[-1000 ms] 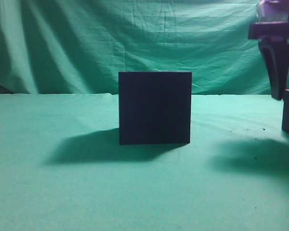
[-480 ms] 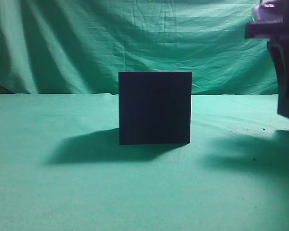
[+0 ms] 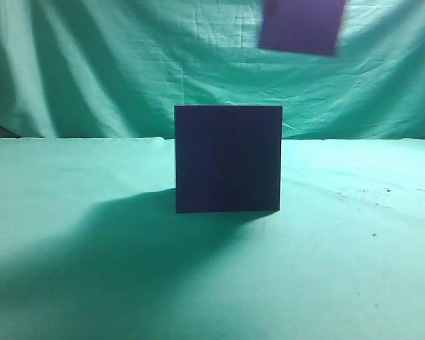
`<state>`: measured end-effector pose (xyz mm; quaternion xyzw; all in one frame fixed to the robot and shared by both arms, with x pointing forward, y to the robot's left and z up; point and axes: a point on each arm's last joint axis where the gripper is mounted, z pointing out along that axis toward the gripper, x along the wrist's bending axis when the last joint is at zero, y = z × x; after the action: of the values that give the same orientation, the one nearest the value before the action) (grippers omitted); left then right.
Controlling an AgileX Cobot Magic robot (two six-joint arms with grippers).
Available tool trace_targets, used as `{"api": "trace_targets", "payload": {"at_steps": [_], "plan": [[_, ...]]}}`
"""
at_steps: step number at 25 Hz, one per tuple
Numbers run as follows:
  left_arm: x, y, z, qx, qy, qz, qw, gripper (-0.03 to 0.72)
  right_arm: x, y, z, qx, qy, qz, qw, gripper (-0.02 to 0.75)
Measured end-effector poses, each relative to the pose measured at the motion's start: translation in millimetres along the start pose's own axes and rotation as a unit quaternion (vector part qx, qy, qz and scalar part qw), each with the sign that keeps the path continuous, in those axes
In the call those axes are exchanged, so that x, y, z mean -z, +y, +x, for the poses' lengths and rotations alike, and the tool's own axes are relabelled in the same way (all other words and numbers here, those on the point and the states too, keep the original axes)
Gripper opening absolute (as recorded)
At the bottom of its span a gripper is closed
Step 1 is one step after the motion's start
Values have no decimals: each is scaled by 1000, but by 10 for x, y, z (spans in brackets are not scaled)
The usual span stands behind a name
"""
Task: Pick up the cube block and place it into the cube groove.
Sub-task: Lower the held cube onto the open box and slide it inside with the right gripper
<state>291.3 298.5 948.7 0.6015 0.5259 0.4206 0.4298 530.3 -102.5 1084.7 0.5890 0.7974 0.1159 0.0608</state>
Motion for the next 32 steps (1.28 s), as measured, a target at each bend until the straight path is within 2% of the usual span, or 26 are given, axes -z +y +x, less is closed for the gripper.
{"api": "trace_targets", "payload": {"at_steps": [4,9,17,32], "plan": [[0,0,0,0,0,0,1000,0,176,-67,498,53,30,-21,998,417],[0,0,0,0,0,0,1000,0,-28,-58,736,75,30,1,997,417],[0,0,0,0,0,0,1000,0,-238,-32,774,74,21,27,997,417],[0,0,0,0,0,0,1000,0,-246,-26,759,42,11,24,999,417]]}}
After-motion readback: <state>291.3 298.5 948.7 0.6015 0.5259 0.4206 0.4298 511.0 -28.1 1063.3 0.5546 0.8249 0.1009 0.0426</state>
